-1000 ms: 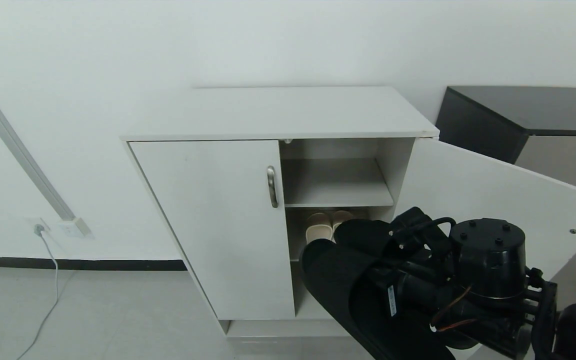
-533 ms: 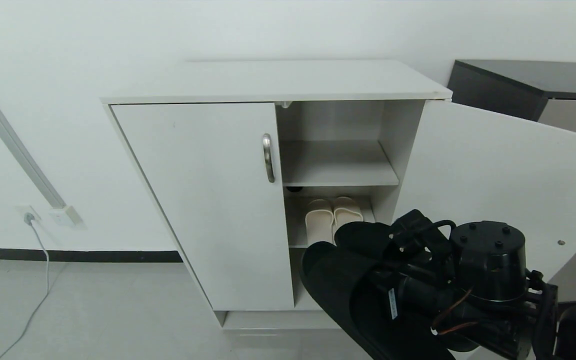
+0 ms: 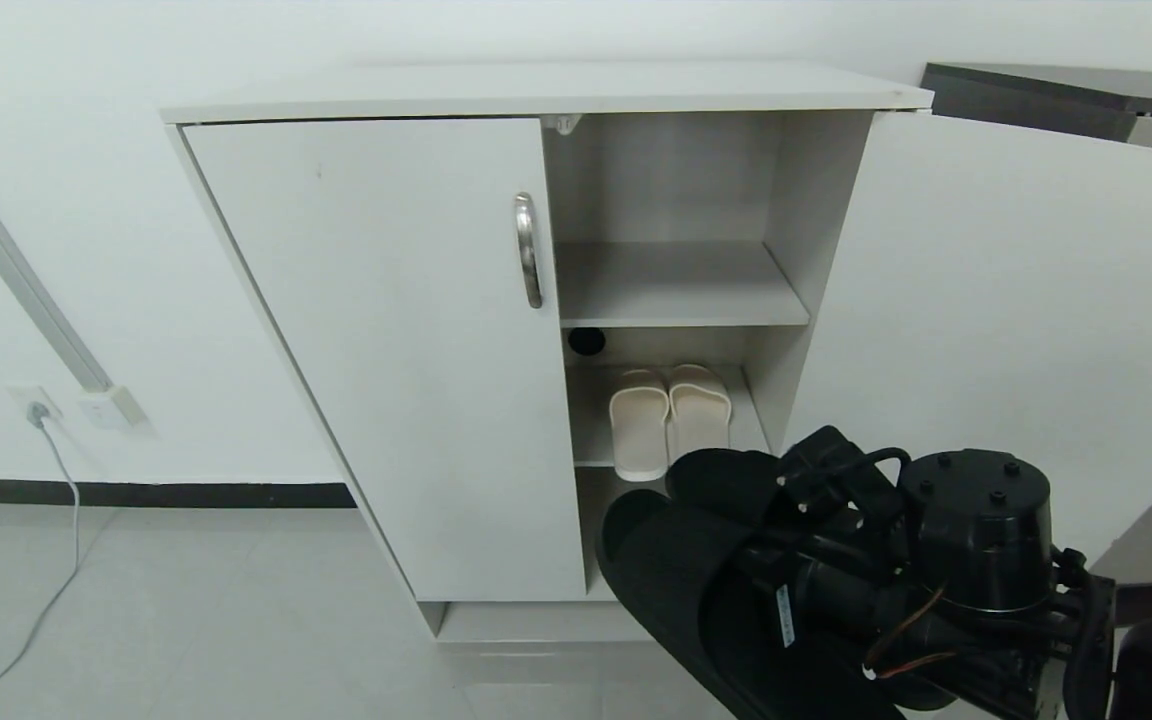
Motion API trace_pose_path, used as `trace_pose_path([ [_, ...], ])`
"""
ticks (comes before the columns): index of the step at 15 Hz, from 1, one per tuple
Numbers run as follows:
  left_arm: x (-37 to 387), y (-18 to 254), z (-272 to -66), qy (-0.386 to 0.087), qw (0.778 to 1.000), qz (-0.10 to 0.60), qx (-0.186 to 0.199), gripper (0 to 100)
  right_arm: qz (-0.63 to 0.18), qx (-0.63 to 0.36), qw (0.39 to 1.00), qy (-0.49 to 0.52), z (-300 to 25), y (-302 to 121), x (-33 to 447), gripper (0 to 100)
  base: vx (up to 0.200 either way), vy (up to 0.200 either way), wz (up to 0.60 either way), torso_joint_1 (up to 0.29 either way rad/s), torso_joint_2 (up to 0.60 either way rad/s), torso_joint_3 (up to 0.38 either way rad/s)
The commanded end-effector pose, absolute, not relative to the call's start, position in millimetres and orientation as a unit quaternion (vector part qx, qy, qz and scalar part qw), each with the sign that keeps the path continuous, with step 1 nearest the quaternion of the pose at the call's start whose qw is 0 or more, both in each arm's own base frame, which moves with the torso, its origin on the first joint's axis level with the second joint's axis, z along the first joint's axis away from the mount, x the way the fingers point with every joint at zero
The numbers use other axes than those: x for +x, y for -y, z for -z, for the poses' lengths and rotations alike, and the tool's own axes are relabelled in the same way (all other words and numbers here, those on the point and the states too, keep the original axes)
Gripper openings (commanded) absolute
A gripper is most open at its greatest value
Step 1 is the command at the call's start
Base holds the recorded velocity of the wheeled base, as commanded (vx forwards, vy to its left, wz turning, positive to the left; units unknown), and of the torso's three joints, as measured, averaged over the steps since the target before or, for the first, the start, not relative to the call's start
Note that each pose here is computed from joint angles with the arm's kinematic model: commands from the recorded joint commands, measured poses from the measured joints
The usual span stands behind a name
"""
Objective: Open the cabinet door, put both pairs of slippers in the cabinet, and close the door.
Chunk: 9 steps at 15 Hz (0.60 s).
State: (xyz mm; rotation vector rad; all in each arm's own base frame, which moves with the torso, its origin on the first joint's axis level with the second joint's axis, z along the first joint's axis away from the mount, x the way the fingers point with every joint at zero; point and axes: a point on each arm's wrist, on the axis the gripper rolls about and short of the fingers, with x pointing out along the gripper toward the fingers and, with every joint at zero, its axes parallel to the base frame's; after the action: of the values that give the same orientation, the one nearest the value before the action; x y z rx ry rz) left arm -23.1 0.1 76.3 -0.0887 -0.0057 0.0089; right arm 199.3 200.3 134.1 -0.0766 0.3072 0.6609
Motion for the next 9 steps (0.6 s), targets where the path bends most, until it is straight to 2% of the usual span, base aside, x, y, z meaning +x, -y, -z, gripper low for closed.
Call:
trace_pose_path([
  [1, -23.0, -0.1, -76.5, 0.003, 0.999, -0.004, -0.044, 0, -0.324, -0.037, 0.933, -0.150, -133.4, -200.4, 198.7, 0, 0.000, 0.000, 0.00, -0.007, 0.08, 0.051],
  [5, -23.0, -0.1, -76.5, 0.002, 0.999, -0.004, -0.044, 0, -0.326, -0.051, 0.931, -0.154, -127.8, -200.4, 196.9, 0, 0.000, 0.000, 0.00, -0.001, 0.01, 0.012],
  [6, -23.0, -0.1, -76.5, 0.002, 0.999, -0.004, -0.044, 0, -0.327, -0.055, 0.930, -0.158, -125.3, -199.4, 195.3, 0, 0.000, 0.000, -0.60, -0.002, 0.00, 0.007],
  [9, -23.0, -0.1, -76.5, 0.002, 0.999, -0.004, -0.044, 0, -0.328, -0.059, 0.929, -0.159, -123.7, -200.3, 196.2, 0, 0.000, 0.000, 0.00, 0.000, 0.00, 0.000],
])
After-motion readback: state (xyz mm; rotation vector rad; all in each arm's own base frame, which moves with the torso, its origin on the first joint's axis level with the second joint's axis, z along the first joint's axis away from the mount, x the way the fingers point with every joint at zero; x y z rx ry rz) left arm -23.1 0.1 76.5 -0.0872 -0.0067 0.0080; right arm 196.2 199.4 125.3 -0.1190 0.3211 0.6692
